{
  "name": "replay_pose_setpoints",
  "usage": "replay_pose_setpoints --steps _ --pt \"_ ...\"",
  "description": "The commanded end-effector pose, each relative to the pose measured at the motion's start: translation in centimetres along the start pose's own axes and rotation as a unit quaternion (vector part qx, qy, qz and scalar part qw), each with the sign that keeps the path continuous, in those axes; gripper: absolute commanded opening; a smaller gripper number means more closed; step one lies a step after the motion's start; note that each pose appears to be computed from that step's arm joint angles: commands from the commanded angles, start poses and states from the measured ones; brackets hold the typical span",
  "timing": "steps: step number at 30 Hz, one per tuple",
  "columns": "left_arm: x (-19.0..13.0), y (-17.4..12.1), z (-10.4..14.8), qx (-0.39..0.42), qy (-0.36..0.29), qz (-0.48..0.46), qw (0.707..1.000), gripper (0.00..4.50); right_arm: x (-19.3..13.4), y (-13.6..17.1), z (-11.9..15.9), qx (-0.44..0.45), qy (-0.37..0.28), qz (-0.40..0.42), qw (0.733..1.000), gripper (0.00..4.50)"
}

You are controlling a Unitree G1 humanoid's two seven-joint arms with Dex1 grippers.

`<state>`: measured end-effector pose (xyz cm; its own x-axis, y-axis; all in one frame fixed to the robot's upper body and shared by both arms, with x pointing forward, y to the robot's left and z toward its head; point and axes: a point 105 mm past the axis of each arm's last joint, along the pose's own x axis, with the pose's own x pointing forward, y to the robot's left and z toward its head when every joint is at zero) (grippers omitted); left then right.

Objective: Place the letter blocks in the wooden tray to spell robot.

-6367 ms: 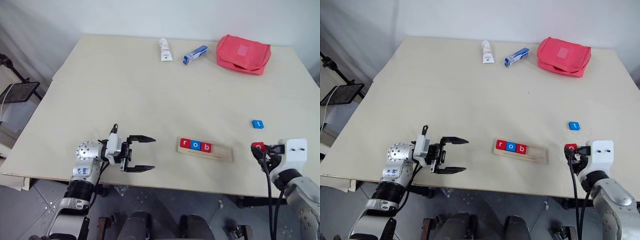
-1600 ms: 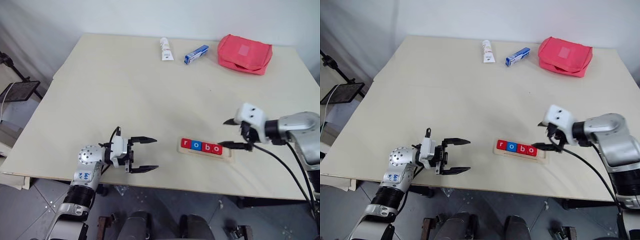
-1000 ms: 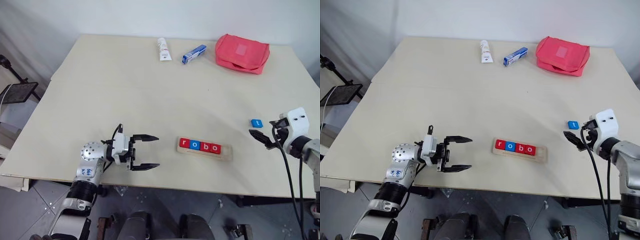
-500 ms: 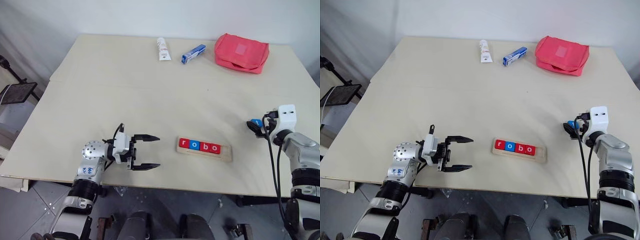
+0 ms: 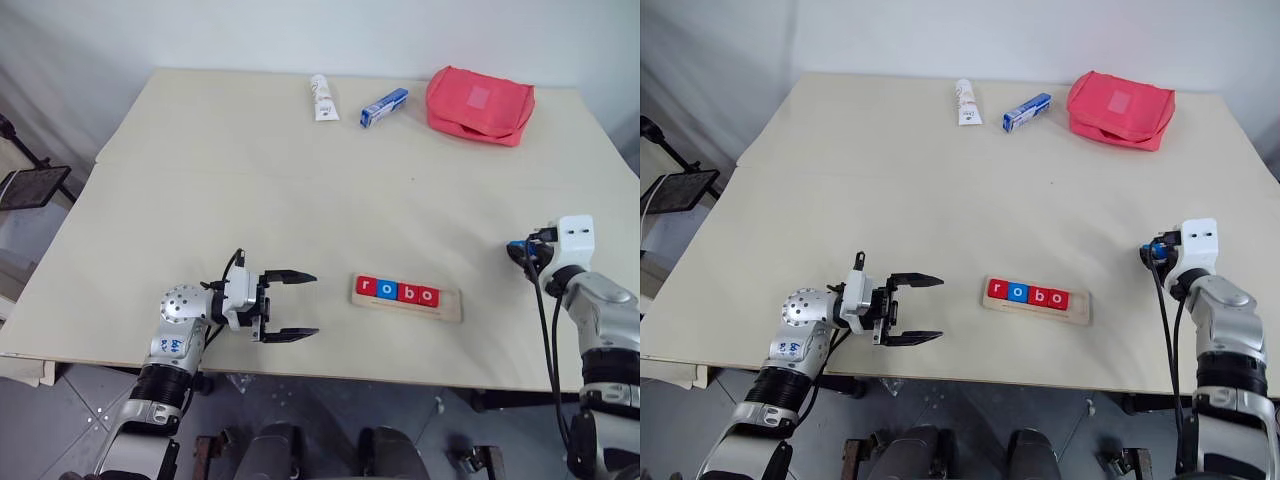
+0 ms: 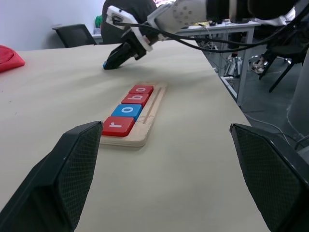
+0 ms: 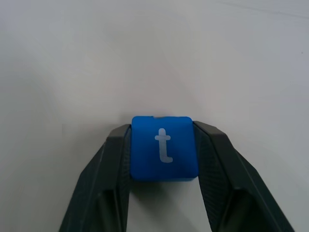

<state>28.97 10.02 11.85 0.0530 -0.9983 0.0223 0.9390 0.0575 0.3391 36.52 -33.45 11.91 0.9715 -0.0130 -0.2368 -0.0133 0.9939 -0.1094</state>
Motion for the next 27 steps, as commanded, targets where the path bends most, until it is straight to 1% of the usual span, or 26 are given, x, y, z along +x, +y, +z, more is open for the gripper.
replay_pose_setpoints --steps 1,3,5,9,12,17,24,27 --pt "0.0 0.0 0.4 0.01 -0.004 -0.005 1.0 4.5 -2.0 0.8 3.2 -0.003 -0.052 -0.006 0.999 1.48" --pt "0.0 -0.1 0.3 0.01 -0.007 -0.014 1.0 4.5 -4.6 3.0 3.1 -0.001 -0.063 0.002 0.998 1.48" --pt "0.0 0.0 0.3 0.008 -0.008 -0.019 1.0 4.5 -6.5 4.5 2.5 0.006 -0.059 0.0 0.998 1.48" --pt "-0.1 0.2 0.1 0.008 -0.007 -0.024 1.0 4.5 -8.6 6.3 0.7 0.028 -0.038 -0.004 0.999 1.48" --pt "0.1 0.5 0.0 0.008 -0.008 -0.03 1.0 4.5 -9.3 6.4 -0.6 0.041 -0.026 -0.016 0.999 1.48" --pt "0.4 0.8 0.1 0.011 -0.012 -0.034 0.999 4.5 -9.6 6.1 -1.8 0.056 -0.013 -0.033 0.998 1.48" --pt "0.4 0.7 0.0 0.012 -0.012 -0.035 0.999 4.5 -9.6 6.0 -2.5 0.057 -0.008 -0.033 0.998 1.48" --pt "0.3 0.6 0.0 0.012 -0.011 -0.035 0.999 4.5 -9.8 6.1 -2.1 0.055 -0.022 -0.032 0.998 2.54"
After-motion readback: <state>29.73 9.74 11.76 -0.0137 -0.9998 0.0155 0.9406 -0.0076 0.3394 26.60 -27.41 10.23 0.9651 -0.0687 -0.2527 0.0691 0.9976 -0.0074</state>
